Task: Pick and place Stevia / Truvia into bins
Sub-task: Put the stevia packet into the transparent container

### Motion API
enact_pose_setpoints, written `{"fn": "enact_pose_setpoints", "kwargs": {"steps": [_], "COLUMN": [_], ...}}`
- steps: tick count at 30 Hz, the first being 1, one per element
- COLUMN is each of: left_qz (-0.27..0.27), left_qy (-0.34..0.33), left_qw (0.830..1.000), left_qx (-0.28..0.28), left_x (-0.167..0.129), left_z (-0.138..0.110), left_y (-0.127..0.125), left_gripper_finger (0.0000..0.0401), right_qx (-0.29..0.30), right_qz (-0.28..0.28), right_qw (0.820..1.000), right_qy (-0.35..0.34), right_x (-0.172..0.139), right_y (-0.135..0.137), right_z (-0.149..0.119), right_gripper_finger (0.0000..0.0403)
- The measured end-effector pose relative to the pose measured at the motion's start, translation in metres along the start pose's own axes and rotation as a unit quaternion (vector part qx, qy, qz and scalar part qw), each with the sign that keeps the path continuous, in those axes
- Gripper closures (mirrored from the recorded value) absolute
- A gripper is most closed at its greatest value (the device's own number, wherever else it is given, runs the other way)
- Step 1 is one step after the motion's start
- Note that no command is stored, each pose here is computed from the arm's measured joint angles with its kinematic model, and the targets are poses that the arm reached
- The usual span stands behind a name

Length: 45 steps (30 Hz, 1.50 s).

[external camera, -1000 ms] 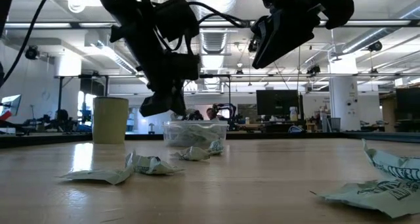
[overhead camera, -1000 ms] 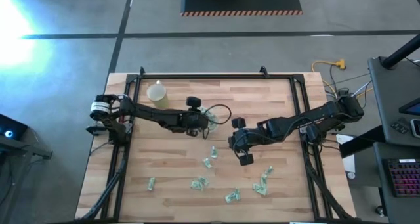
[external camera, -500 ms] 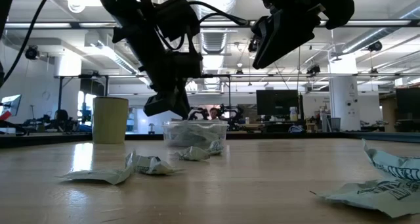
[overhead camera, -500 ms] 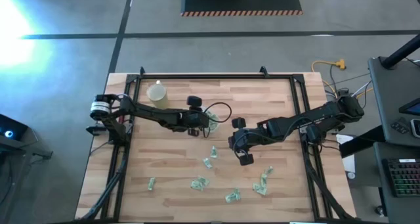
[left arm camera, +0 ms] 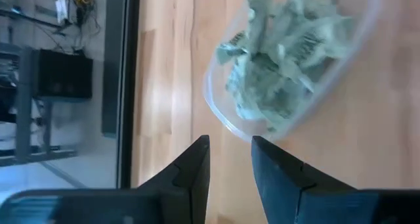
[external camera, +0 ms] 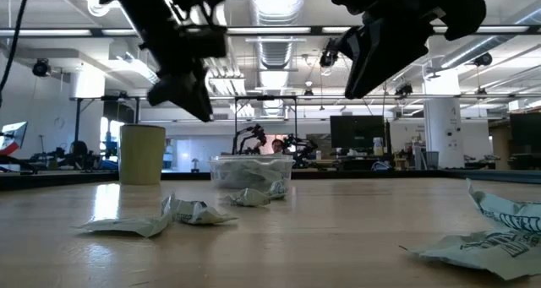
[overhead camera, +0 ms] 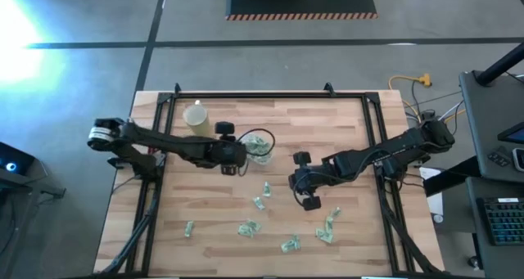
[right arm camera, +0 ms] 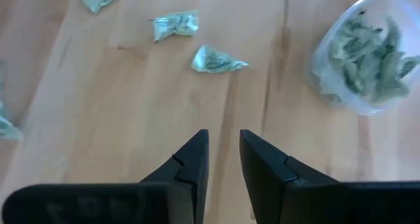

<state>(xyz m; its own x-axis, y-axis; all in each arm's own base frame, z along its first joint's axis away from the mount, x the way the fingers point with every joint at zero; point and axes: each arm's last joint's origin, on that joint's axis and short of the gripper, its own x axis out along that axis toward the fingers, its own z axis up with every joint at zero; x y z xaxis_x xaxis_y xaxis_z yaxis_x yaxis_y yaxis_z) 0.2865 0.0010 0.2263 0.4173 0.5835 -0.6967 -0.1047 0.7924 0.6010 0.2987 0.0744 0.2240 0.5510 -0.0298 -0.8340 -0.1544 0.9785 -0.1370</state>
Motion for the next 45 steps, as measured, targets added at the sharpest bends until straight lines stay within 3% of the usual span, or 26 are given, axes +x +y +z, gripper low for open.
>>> {"fn": "enact_pose_setpoints", "kwargs": {"steps": [3, 8, 10, 18, 29, 37, 45], "left_qz": [-0.011, -0.022, -0.022, -0.022, -0.022, -0.022, -0.022], "left_qy": [-0.030, -0.076, -0.099, -0.097, -0.095, -0.095, -0.094], "left_qw": [0.999, 0.997, 0.995, 0.995, 0.995, 0.995, 0.995], "left_qx": [-0.008, -0.011, -0.023, -0.019, -0.020, -0.020, -0.020], "left_x": [-0.017, -0.031, -0.033, -0.031, -0.030, -0.030, -0.029], "left_z": [-0.003, -0.014, -0.015, -0.026, -0.026, -0.026, -0.027], "left_y": [-0.004, -0.013, -0.014, -0.017, -0.018, -0.018, -0.018], "left_gripper_finger": [0.0306, 0.0306, 0.0305, 0.0305, 0.0305, 0.0305, 0.0305], "right_qx": [0.016, 0.068, 0.095, 0.150, 0.105, 0.067, 0.109], "right_qz": [0.015, 0.103, 0.115, 0.102, 0.061, 0.012, -0.032], "right_qw": [1.000, 0.991, 0.985, 0.967, 0.980, 0.988, 0.980], "right_qy": [0.013, 0.056, 0.082, 0.181, 0.160, 0.137, 0.164], "right_x": [0.003, 0.008, 0.007, -0.007, -0.023, -0.024, -0.012], "right_y": [0.008, 0.027, 0.034, 0.071, 0.118, 0.128, 0.120], "right_z": [-0.008, -0.025, -0.030, -0.053, -0.074, -0.091, -0.116], "right_gripper_finger": [0.0321, 0.0317, 0.0319, 0.0330, 0.0332, 0.0330, 0.0299]}}
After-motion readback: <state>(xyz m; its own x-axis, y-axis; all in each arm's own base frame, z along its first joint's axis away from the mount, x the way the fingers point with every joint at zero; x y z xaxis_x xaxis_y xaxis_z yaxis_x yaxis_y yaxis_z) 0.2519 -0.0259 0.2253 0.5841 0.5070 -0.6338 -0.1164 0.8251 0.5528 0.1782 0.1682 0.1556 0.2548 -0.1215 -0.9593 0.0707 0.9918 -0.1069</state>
